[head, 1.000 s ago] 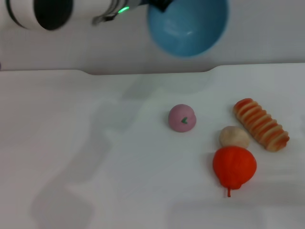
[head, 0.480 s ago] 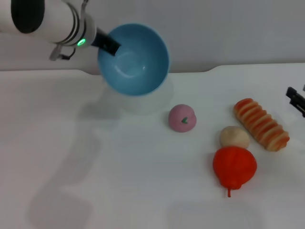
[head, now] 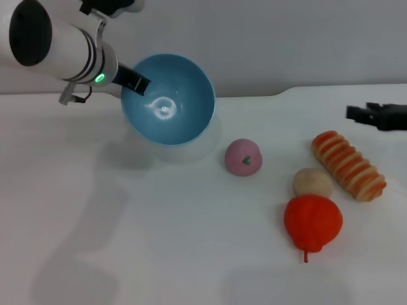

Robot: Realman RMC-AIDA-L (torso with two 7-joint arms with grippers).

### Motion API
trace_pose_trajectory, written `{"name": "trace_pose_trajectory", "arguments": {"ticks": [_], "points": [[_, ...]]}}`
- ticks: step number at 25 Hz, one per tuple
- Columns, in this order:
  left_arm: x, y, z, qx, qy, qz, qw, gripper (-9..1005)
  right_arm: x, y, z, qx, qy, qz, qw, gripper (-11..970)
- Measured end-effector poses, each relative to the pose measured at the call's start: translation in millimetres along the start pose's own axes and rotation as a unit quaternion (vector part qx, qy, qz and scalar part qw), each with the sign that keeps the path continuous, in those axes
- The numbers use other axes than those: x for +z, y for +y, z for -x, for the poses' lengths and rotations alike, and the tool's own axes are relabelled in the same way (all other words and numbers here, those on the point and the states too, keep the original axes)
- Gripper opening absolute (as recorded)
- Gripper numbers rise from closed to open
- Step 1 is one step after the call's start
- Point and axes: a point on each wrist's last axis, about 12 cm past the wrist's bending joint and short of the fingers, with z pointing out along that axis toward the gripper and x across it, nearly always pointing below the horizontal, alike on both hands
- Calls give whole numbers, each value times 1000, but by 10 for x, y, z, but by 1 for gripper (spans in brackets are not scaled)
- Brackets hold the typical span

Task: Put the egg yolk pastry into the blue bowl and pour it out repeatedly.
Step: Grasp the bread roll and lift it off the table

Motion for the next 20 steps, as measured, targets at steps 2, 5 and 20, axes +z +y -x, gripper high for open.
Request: {"name": "trace_pose_trajectory", "arguments": {"ticks": [2,5,20], "points": [[6,-9,-12,-1,0,-1,1000,0,27,39,105,25,12,16,999,490],[22,-19,-35,-3,1,-3,1000,-1,121,64,182,59,56,19,997,490],[40,-15,-61,-4,-10,2,1000,-1,535,209,-8,103,197,6,975,491]]}}
